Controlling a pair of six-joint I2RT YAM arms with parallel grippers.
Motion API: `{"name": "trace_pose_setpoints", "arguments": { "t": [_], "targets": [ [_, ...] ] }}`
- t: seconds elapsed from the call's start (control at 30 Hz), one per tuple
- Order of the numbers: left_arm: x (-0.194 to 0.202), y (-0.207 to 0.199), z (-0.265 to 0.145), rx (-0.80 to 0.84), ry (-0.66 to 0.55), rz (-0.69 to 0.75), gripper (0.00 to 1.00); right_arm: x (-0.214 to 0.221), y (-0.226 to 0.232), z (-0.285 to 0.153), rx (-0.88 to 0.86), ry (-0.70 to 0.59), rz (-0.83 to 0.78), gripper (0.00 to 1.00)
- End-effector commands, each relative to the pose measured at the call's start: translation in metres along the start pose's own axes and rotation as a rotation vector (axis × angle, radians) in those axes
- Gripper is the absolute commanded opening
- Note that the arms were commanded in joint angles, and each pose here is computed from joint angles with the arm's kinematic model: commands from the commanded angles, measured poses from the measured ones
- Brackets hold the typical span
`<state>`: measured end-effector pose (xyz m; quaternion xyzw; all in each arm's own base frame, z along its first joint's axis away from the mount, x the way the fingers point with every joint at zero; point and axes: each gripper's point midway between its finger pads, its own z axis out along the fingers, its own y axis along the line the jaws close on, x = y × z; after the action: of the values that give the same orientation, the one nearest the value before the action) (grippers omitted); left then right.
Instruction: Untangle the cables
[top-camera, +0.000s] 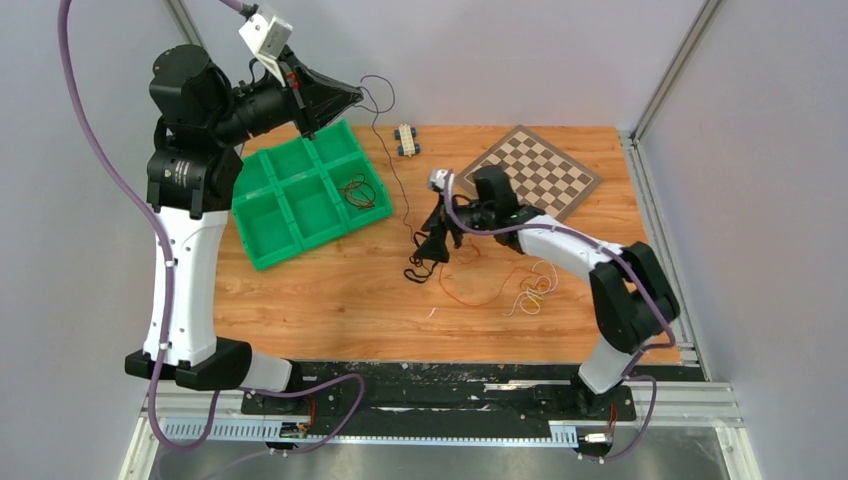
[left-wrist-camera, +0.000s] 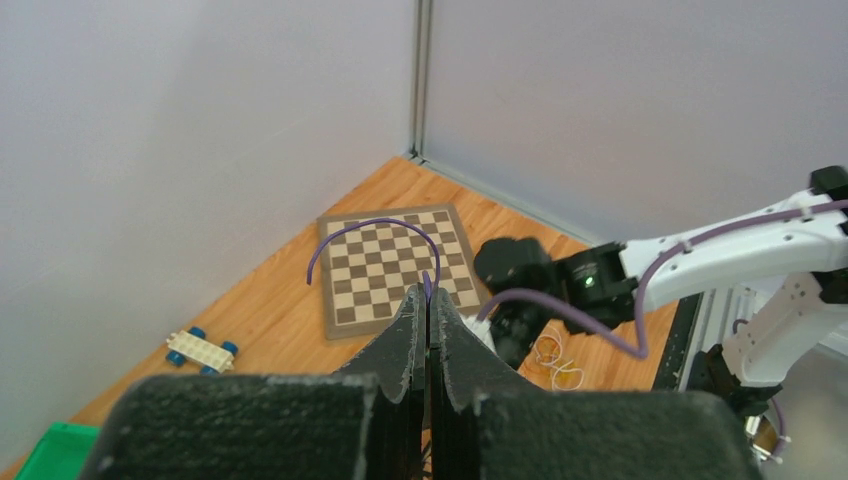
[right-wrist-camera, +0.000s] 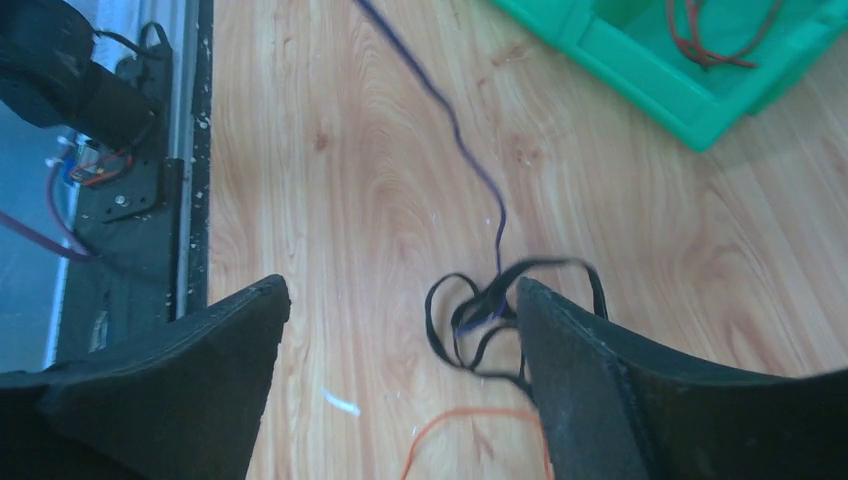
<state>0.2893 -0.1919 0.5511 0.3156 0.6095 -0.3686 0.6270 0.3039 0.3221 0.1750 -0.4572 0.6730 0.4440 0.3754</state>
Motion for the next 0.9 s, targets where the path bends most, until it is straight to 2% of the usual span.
{"name": "trace_pose_setpoints", "arguments": {
  "t": [0.0,0.17,0.2,0.23,0.37,0.43,0.7,0.87],
  "targets": [
    [-0.037,-0.014,-0.011,-0.008,-0.099,0.006,0.0,-0.008,-0.02,0.057,0.014,-0.05,-0.037,0.77],
    [-0.089,0.008,-0.024,-0.156,-0.236,0.031,0.0,0.053,-0.042,0.086,0.001,0.068,0.195,0.38],
    [-0.108,0.003,-0.033,-0.171,-0.278,0.069,0.0,0.064,-0.043,0.086,0.006,0.091,0.247,0.34],
    [-0.113,0.017,-0.035,-0.225,-0.293,0.082,0.0,0.075,-0.044,0.084,0.008,0.114,0.291,0.31],
    [-0.149,0.035,-0.062,-0.375,-0.406,0.193,0.0,0.101,-0.036,0.069,0.001,0.175,0.404,0.33],
    [-0.151,0.047,-0.069,-0.427,-0.418,0.204,0.0,0.109,-0.033,0.058,0.013,0.194,0.429,0.35],
    [-0.115,0.107,-0.095,-0.646,-0.342,0.218,0.0,0.097,-0.043,0.034,0.048,0.184,0.459,0.38],
    [-0.075,0.154,-0.106,-0.756,-0.264,0.127,0.0,0.095,-0.045,0.029,0.059,0.189,0.446,0.39]
  ]
}}
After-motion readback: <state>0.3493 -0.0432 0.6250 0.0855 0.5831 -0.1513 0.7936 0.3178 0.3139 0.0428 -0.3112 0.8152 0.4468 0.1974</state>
